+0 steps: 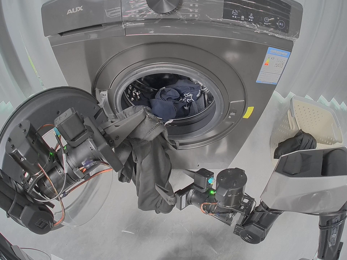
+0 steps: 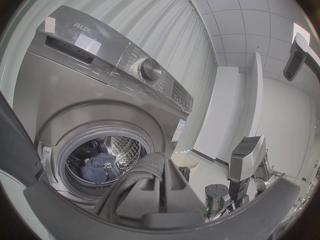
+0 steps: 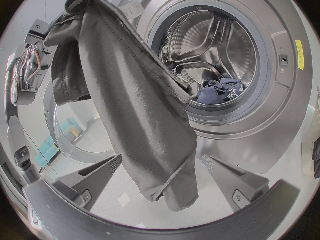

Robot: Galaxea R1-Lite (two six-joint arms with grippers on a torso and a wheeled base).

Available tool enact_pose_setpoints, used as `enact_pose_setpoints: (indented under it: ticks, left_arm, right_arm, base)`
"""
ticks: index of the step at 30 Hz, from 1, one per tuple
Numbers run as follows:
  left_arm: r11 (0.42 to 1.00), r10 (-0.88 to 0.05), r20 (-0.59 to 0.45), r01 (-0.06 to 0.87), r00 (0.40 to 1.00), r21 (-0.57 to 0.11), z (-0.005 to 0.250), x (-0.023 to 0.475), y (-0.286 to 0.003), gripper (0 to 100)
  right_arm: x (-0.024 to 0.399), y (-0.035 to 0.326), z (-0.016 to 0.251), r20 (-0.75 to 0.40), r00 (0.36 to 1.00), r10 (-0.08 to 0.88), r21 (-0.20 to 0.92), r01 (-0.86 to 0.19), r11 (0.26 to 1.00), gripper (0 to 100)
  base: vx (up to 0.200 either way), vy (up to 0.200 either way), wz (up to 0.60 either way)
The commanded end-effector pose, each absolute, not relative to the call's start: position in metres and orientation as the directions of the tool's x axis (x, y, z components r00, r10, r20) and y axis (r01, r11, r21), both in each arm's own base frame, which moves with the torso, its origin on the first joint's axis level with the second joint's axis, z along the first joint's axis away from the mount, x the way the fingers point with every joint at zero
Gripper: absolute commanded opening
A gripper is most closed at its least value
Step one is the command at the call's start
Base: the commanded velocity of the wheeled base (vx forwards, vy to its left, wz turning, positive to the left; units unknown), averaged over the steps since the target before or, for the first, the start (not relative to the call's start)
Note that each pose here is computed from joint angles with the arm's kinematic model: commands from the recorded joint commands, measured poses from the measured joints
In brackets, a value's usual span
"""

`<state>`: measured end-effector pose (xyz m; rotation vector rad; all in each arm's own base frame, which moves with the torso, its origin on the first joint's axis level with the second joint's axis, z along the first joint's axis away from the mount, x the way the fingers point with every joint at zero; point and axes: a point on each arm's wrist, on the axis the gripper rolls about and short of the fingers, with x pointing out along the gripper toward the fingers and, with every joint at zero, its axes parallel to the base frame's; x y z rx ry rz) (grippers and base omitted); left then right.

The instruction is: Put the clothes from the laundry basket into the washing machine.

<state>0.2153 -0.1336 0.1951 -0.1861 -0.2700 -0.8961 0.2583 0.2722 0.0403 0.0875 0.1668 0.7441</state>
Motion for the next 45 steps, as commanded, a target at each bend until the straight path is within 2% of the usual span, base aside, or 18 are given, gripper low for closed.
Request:
enact_pose_setpoints:
  ticks: [1, 7, 15, 24, 30, 32, 38, 45]
  left_arm:
    - [0.612, -0.743, 0.311, 0.79, 0.593, -0.046, 0.196, 0.215, -0.133, 0]
    - [0.611, -0.743, 0.313, 0.791, 0.591, -0.044, 0.197, 0.214, -0.133, 0]
    - [0.605, -0.748, 0.309, 0.795, 0.587, -0.044, 0.196, 0.213, -0.134, 0]
    - [0.603, -0.75, 0.308, 0.797, 0.585, -0.045, 0.195, 0.212, -0.135, 0]
    - [0.604, -0.75, 0.305, 0.796, 0.587, -0.047, 0.194, 0.212, -0.135, 0]
    - [0.604, -0.75, 0.304, 0.796, 0.587, -0.047, 0.194, 0.212, -0.135, 0]
    - [0.606, -0.748, 0.305, 0.794, 0.589, -0.047, 0.194, 0.213, -0.134, 0]
    - [0.61, -0.745, 0.307, 0.791, 0.592, -0.046, 0.195, 0.214, -0.133, 0]
  right_arm:
    - [0.276, 0.272, 0.046, -0.073, 0.743, 0.665, 0.143, -0.652, 0.744, 100]
    - [0.288, 0.259, 0.038, -0.093, 0.757, 0.647, 0.142, -0.633, 0.761, 100]
    - [0.322, 0.228, 0.042, -0.078, 0.819, 0.568, 0.142, -0.554, 0.82, 100]
    - [0.346, 0.227, 0.027, -0.089, 0.838, 0.538, 0.144, -0.524, 0.84, 100]
    - [0.341, 0.247, 0.018, -0.098, 0.812, 0.575, 0.142, -0.561, 0.816, 100]
    - [0.332, 0.263, 0.025, -0.067, 0.787, 0.614, 0.143, -0.601, 0.786, 100]
    - [0.31, 0.278, 0.038, -0.034, 0.746, 0.665, 0.15, -0.655, 0.741, 100]
    - [0.291, 0.288, 0.038, -0.037, 0.698, 0.715, 0.156, -0.703, 0.694, 100]
  base:
    - [0.0, 0.0, 0.0]
    - [0.0, 0.0, 0.0]
    - [0.0, 0.0, 0.0]
    - [0.0, 0.0, 0.0]
    - [0.0, 0.0, 0.0]
    - [0.0, 0.0, 0.0]
    - [0.0, 0.0, 0.0]
    - [0.0, 0.0, 0.0]
